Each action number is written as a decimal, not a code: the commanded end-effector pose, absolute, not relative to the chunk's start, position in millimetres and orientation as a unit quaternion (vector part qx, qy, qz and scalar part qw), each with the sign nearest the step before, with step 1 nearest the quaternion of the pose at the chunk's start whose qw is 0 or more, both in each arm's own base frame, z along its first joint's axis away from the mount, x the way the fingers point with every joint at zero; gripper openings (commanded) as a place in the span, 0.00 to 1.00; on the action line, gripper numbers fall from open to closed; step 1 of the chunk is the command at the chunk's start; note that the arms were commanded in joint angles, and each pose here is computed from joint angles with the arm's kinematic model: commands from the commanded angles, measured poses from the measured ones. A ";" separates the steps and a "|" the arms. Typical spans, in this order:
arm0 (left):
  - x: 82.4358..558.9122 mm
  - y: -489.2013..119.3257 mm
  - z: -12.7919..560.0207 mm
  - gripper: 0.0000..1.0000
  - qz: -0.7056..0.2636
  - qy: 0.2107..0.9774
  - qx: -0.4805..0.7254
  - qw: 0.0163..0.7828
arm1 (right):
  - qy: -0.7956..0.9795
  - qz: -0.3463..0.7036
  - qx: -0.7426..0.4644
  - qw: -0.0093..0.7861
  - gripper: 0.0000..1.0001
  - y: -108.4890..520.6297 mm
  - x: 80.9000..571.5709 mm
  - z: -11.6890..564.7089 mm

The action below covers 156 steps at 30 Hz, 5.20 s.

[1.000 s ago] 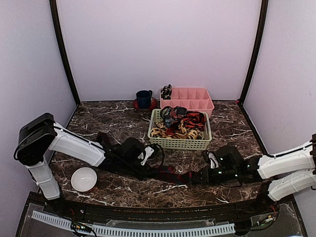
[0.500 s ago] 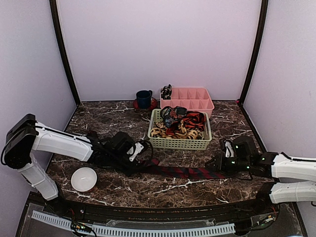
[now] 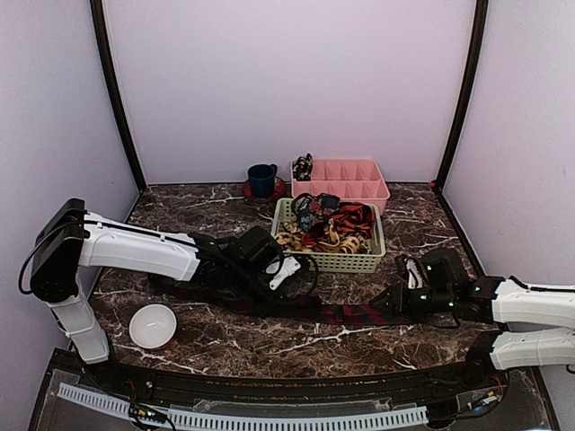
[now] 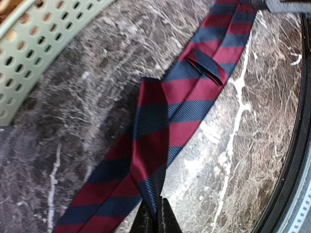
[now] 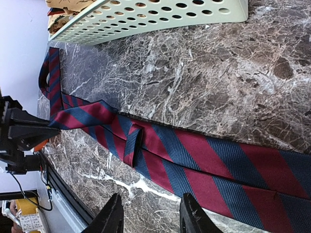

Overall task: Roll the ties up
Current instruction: Adjust the tie at the center of the board, then tie the tie at the center of the board.

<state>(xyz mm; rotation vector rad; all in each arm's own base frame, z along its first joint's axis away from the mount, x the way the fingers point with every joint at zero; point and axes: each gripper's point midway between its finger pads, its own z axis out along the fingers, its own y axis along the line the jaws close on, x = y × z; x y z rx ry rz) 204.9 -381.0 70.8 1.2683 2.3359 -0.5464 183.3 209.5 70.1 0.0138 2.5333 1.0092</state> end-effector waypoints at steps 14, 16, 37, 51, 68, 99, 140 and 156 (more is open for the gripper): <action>176.6 -411.7 55.0 0.00 -0.295 0.824 0.458 0.153 | 0.898 0.387 0.000 0.207 0.40 217.1 185.1 75.0; 179.2 -415.1 56.8 0.00 -0.296 0.824 0.457 0.156 | 0.898 0.388 -0.001 0.206 0.40 217.7 185.3 75.3; 202.5 -430.5 58.9 0.00 -0.285 0.835 0.437 0.172 | 0.903 0.382 0.001 0.195 0.37 215.9 181.9 65.3; 205.8 -432.1 45.2 0.00 -0.274 0.845 0.430 0.160 | 0.920 0.345 0.006 0.184 0.35 207.1 181.3 46.6; 221.3 -448.0 52.0 0.00 -0.278 0.845 0.417 0.186 | 0.944 0.281 0.011 0.171 0.21 192.6 185.1 13.1; 166.9 -489.1 43.8 0.00 -0.308 0.817 0.467 0.140 | 0.943 0.282 0.009 0.175 0.20 192.0 186.7 19.8; 197.8 -466.4 18.7 0.02 -0.211 0.816 0.513 0.162 | 0.915 0.352 -0.019 0.196 0.32 248.0 236.3 56.2; 199.9 -467.4 17.8 0.02 -0.217 0.816 0.511 0.163 | 0.929 0.332 -0.006 0.161 0.33 247.3 234.5 25.3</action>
